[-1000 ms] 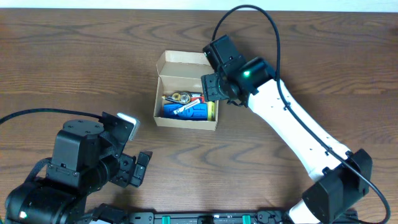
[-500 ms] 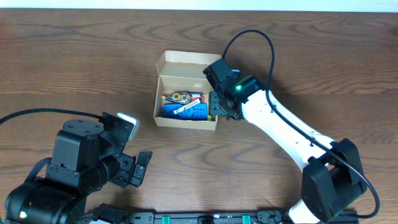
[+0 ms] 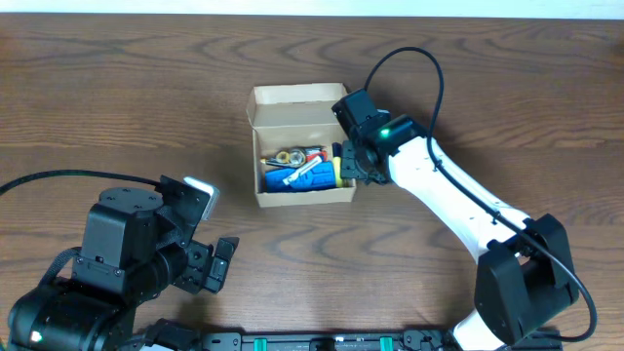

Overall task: Pack container
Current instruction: 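Push the box leftward with the right gripper against its side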

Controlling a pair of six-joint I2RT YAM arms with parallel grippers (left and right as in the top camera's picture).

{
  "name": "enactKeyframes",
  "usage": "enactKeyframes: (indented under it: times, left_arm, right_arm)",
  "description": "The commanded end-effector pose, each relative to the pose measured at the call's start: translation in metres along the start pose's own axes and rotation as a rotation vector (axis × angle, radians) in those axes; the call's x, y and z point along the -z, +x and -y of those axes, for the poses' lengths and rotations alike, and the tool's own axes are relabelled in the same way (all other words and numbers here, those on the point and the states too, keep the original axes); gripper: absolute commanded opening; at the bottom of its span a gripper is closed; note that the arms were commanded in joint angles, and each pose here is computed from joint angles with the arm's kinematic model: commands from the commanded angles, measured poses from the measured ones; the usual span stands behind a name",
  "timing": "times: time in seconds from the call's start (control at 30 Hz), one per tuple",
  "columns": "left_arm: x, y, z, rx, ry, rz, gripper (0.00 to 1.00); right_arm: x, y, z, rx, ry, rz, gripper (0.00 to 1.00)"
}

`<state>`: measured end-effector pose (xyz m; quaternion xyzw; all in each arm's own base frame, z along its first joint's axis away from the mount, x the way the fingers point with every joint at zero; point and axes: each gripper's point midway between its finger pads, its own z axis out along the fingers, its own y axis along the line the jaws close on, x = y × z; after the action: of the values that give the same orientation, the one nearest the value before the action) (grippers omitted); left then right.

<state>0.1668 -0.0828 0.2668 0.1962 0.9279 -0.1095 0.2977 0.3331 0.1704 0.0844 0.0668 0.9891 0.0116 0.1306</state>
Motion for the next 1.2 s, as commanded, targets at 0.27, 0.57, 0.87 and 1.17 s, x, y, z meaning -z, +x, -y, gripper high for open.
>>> enactKeyframes:
  times: [0.27,0.57,0.87,1.17]
  left_arm:
    - [0.003,-0.003,0.002,-0.005,0.008,0.011,0.95]
    - [0.003,-0.003,0.002,-0.005,0.008,0.011,0.95]
    - [0.003,-0.003,0.002,-0.005,0.008,0.011,0.95]
    - [0.003,-0.003,0.002,-0.005,0.008,0.011,0.95]
  right_arm:
    - [-0.005,0.000,0.014,-0.036,0.037,-0.013,0.12]
    - [-0.005,0.001,0.015,-0.036,0.041,-0.019,0.01]
    - [-0.005,-0.001,0.018,0.051,0.053,-0.013,0.01]
    - [-0.006,-0.003,0.030,0.200,0.067,-0.035,0.01]
